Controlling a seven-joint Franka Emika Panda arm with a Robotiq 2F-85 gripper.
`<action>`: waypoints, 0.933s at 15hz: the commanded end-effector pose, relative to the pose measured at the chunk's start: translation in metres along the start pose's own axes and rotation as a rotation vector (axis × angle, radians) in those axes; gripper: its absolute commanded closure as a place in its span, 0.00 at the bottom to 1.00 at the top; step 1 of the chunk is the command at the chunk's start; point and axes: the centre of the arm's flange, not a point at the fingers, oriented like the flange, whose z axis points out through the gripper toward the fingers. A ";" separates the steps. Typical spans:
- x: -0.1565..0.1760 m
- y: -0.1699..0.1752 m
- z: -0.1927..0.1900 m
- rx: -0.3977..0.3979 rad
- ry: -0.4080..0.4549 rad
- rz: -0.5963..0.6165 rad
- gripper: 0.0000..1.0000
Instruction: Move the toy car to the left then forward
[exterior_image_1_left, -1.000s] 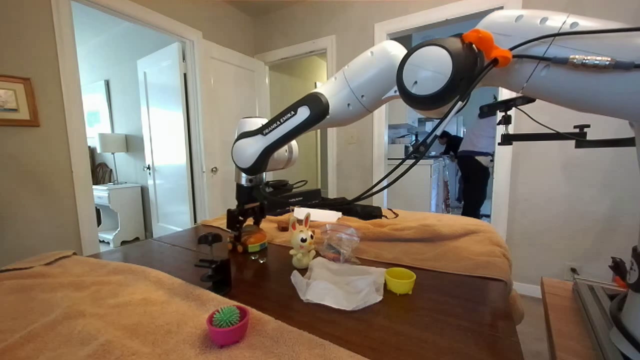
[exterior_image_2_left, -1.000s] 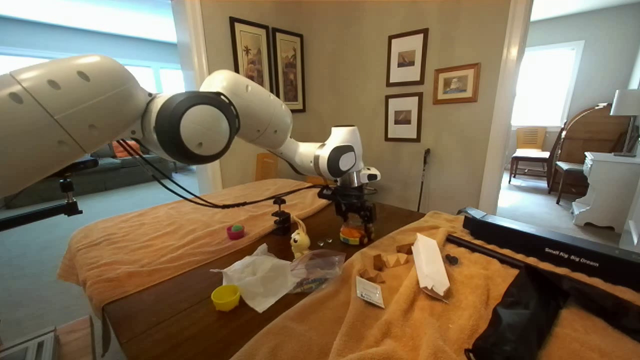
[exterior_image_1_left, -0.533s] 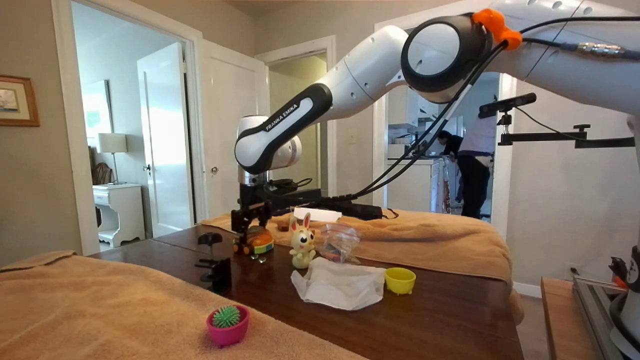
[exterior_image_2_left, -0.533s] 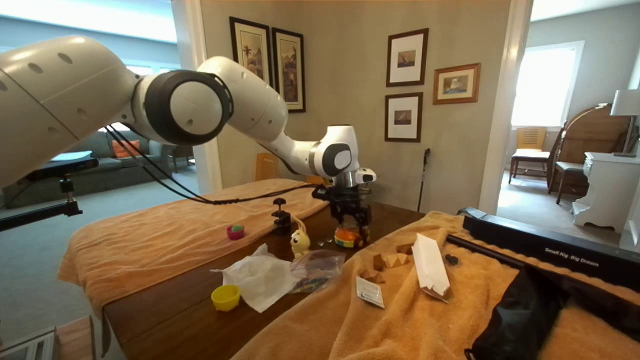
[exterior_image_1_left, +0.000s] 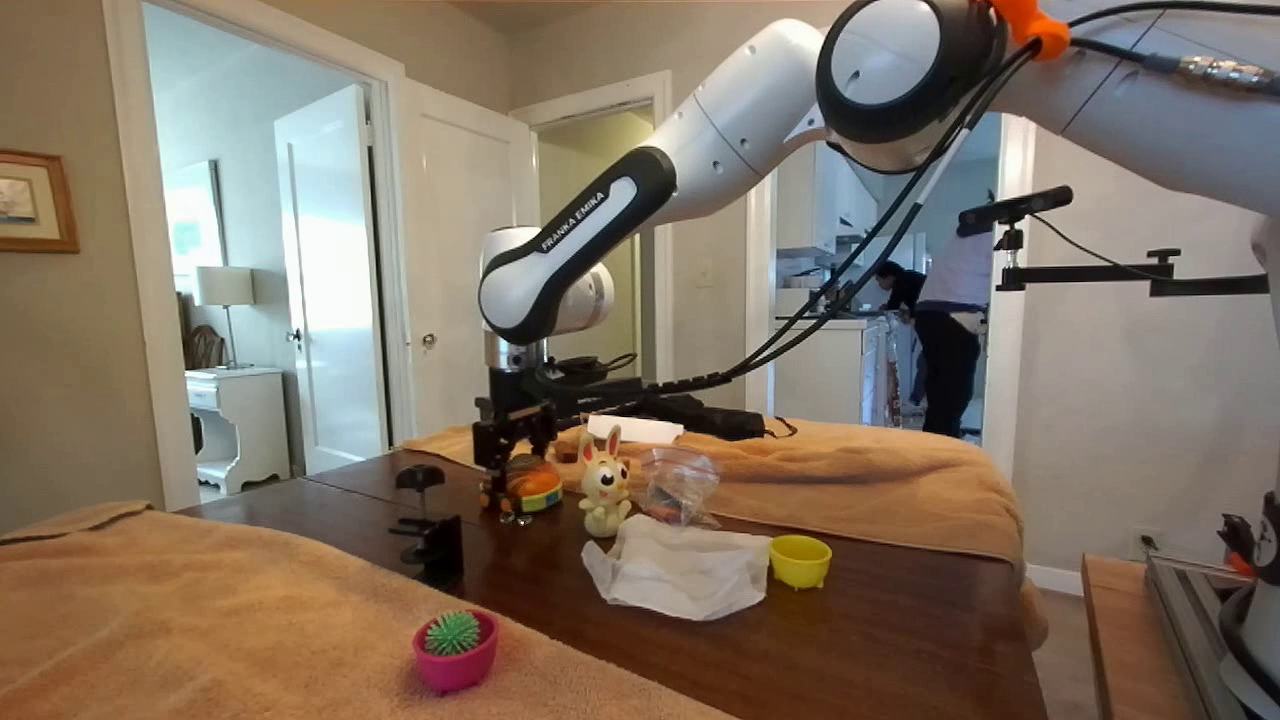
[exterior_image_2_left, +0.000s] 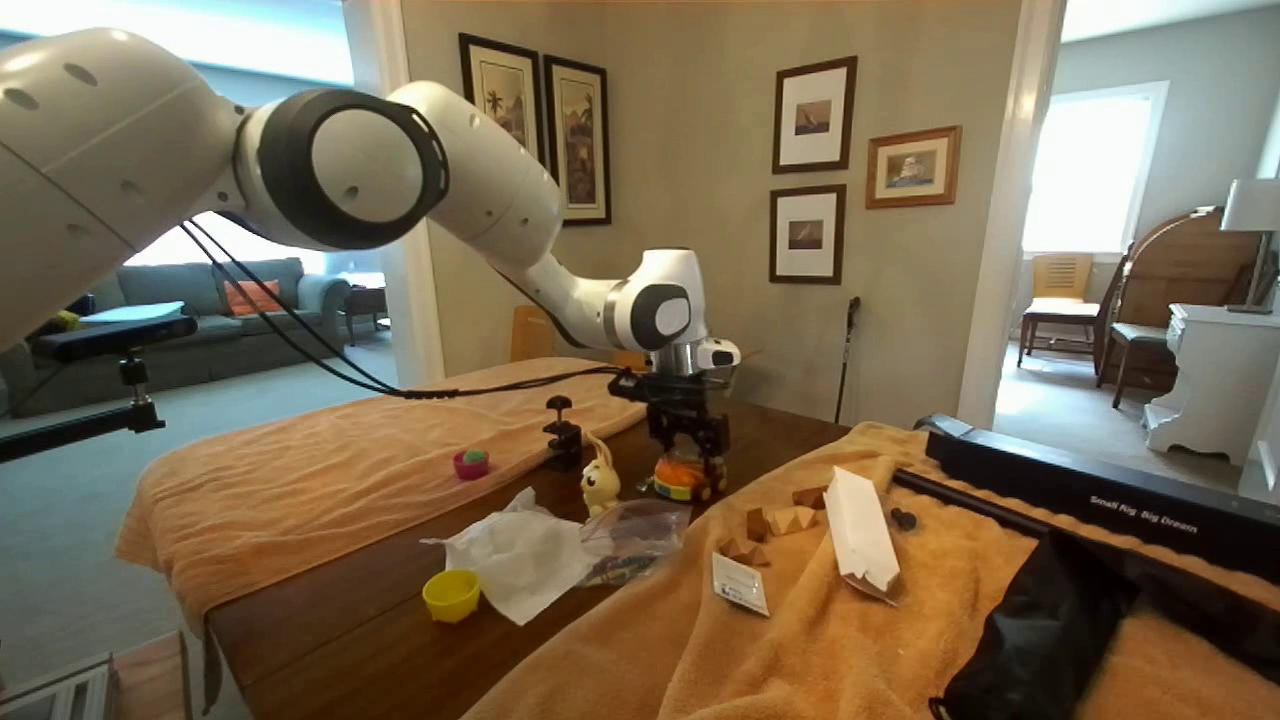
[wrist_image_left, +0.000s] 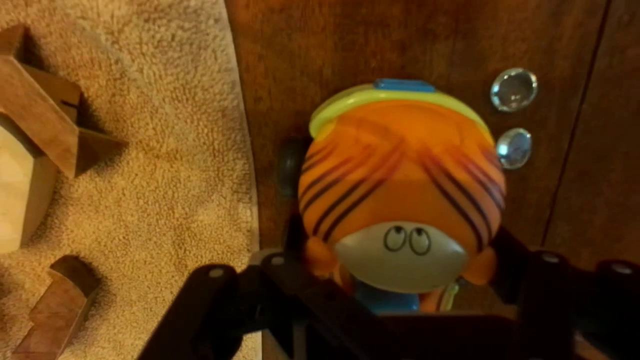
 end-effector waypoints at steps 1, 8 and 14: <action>-0.033 -0.009 -0.007 -0.008 -0.023 0.008 0.44; -0.049 -0.011 -0.009 -0.009 -0.053 -0.009 0.44; -0.055 -0.011 -0.005 -0.034 0.022 -0.039 0.44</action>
